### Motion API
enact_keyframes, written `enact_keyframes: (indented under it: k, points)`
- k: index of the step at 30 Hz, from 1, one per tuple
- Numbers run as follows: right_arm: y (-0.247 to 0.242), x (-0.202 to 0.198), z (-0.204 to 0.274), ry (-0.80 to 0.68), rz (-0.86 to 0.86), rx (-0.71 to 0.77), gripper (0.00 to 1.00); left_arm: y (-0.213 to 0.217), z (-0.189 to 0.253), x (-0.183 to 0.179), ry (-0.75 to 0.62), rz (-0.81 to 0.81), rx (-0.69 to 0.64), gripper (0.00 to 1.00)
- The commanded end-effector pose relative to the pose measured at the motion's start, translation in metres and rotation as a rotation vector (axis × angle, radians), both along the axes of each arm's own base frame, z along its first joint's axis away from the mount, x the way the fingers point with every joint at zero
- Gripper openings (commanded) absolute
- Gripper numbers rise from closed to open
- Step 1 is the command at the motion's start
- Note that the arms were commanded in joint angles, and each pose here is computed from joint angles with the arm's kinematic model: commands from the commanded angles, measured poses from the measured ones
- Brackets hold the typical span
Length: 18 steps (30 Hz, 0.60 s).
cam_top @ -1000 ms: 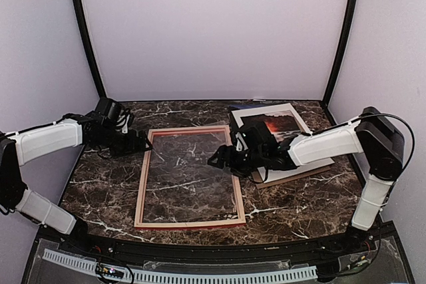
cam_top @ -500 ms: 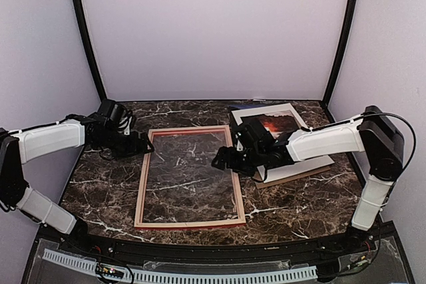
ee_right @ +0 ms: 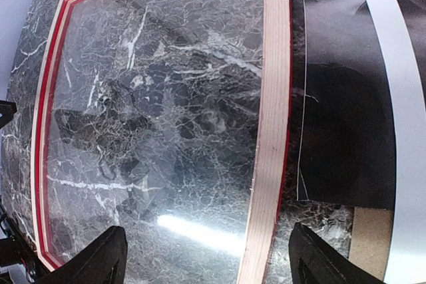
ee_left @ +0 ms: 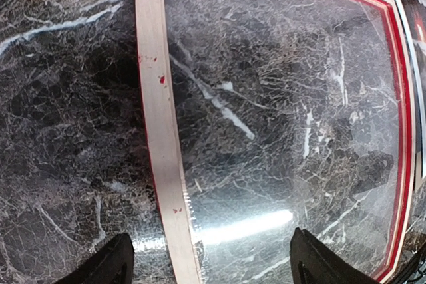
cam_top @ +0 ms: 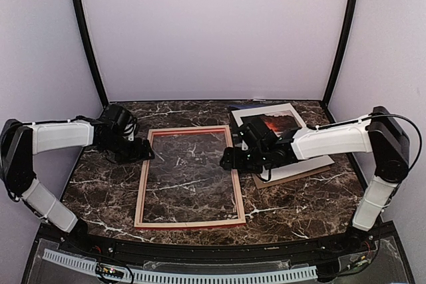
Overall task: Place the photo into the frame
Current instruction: Place the glass panel at the frame body.
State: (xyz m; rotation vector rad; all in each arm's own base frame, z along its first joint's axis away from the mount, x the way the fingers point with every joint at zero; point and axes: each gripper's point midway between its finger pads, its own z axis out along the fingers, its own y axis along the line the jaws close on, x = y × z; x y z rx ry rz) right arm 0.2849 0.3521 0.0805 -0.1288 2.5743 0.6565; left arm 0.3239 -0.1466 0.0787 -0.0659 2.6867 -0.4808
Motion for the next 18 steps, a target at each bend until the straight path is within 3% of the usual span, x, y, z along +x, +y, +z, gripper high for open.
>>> enact_keyframes:
  k: [1,6,12,18]
  points:
    - [-0.005,-0.003,0.012,-0.054,0.027,-0.012,0.85,0.002,-0.014,-0.002,0.028,-0.010,0.037,0.79]
    - [-0.012,-0.008,0.008,-0.059,0.041,-0.028,0.84,0.006,-0.031,-0.003,0.076,-0.015,0.079,0.70]
    - [-0.020,-0.013,0.000,-0.045,0.042,-0.043,0.84,0.012,-0.042,-0.003,0.108,-0.024,0.135,0.48]
    - [-0.036,-0.013,-0.002,-0.043,0.015,-0.045,0.84,0.019,-0.050,-0.004,0.135,-0.035,0.193,0.38]
